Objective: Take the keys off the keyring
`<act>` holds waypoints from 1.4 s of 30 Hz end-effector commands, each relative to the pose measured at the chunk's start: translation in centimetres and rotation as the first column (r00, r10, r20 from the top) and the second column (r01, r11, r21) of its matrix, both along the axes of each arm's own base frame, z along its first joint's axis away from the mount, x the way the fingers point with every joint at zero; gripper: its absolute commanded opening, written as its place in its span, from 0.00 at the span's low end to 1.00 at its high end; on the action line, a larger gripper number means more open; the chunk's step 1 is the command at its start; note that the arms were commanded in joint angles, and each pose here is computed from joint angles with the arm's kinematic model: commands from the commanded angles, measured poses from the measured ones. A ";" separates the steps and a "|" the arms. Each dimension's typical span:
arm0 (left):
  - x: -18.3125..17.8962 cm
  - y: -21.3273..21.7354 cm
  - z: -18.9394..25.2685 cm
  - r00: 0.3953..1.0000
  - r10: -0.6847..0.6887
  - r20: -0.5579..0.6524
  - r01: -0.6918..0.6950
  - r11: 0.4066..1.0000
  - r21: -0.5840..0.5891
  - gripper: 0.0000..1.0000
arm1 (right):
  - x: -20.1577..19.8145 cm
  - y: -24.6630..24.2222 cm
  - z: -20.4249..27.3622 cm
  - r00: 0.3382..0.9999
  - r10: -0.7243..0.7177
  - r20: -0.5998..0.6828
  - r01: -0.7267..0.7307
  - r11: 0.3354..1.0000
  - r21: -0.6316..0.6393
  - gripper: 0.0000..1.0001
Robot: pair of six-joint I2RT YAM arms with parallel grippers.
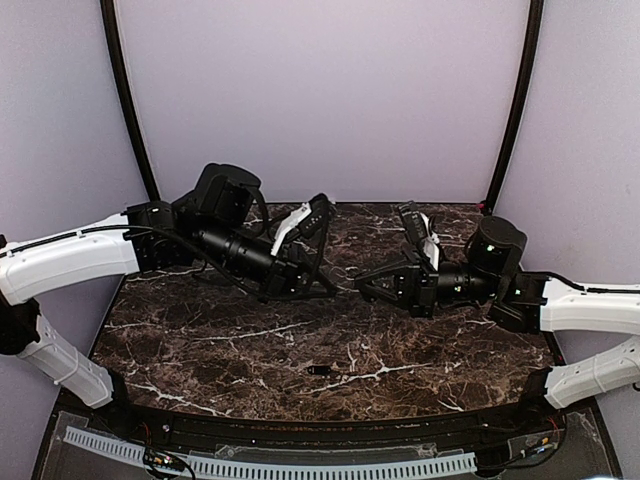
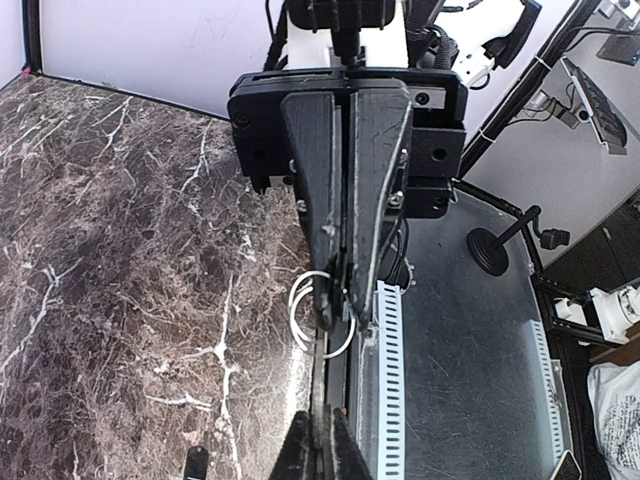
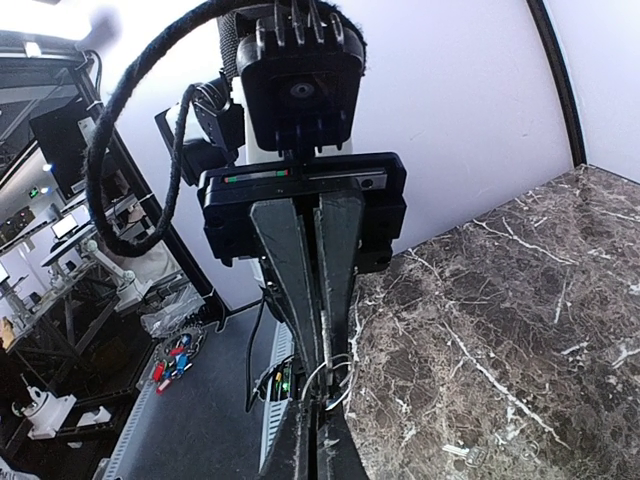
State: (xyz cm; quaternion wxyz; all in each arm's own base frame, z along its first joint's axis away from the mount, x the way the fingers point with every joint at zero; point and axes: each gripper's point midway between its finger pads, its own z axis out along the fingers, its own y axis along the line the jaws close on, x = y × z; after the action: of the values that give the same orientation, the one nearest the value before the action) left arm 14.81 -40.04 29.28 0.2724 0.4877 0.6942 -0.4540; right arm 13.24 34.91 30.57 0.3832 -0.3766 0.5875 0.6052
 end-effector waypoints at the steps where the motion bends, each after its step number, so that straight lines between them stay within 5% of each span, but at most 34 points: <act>1: 0.6 1.8 0.5 0.997 0.067 0.026 -0.068 0.997 0.021 0.00 | -1.3 -0.6 2.6 0.994 0.077 0.072 -0.082 0.995 0.061 0.00; 29: 2.7 2.7 0.7 0.982 0.167 0.086 -0.169 0.985 0.022 0.00 | -3.6 -0.7 1.6 0.967 0.254 0.019 -0.254 0.967 0.033 0.00; 42: 1.7 1.8 0.7 0.994 0.076 0.076 -0.077 0.997 0.010 0.00 | -4.2 0.1 1.1 0.934 0.358 -0.008 -0.358 0.934 0.008 0.00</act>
State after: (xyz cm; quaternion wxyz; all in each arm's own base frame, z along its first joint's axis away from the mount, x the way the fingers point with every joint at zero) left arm 14.62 -39.52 29.30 0.2860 0.4940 0.6927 -0.4407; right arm 11.45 35.53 30.08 0.2960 -0.4245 0.5633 0.6441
